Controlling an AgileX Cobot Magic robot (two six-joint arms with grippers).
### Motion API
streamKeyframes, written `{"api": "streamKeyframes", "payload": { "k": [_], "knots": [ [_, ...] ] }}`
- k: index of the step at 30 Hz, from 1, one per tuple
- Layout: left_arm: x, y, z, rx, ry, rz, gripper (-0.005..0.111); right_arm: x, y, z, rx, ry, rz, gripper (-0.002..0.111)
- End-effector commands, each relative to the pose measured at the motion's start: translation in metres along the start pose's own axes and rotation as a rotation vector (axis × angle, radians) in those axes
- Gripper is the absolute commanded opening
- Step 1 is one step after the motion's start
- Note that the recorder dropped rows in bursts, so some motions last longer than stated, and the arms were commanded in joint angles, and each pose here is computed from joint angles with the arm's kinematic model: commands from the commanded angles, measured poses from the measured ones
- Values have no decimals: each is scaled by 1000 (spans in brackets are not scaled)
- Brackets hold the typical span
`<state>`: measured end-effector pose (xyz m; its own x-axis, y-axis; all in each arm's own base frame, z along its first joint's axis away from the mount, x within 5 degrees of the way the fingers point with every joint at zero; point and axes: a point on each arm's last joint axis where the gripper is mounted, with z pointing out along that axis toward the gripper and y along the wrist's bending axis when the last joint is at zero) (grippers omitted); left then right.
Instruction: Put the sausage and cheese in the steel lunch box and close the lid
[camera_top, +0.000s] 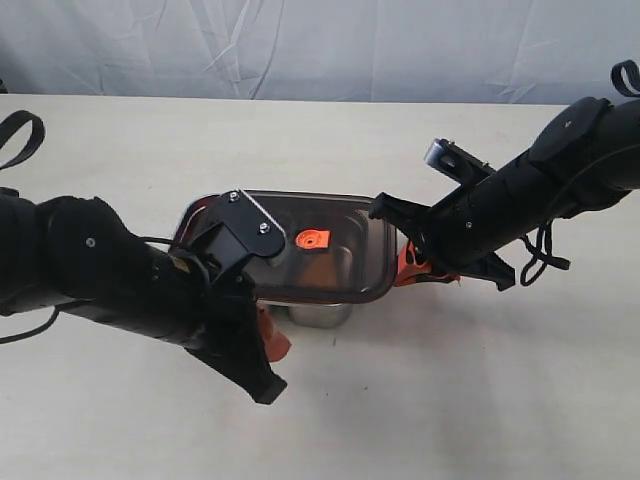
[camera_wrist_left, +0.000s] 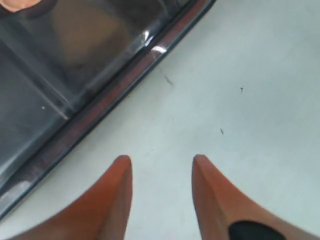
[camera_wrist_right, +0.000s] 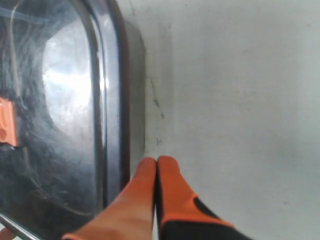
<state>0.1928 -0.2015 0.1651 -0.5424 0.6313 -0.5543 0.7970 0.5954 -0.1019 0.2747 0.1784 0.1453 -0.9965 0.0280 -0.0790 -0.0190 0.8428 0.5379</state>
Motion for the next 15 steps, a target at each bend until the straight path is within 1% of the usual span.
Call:
{"api": "streamKeyframes", "payload": {
  "k": [1, 5, 10, 12, 15],
  "knots": [
    [-5, -2, -12, -3, -32, 0, 39, -3, 1, -1, 0, -33, -1, 0],
    [-7, -5, -24, 4, -48, 36, 39, -5, 1, -1, 8, -54, -4, 0],
    [-8, -3, -36, -43, -56, 59, 39, -7, 0, -1, 17, -73, -15, 0],
    [-7, 3, -40, -76, -49, 29, 39, -9, 2, -2, 14, -80, -21, 0],
    [-2, 20, -47, -145, -25, -32, 39, -15, 9, -5, -2, -90, -30, 0]
  ]
}}
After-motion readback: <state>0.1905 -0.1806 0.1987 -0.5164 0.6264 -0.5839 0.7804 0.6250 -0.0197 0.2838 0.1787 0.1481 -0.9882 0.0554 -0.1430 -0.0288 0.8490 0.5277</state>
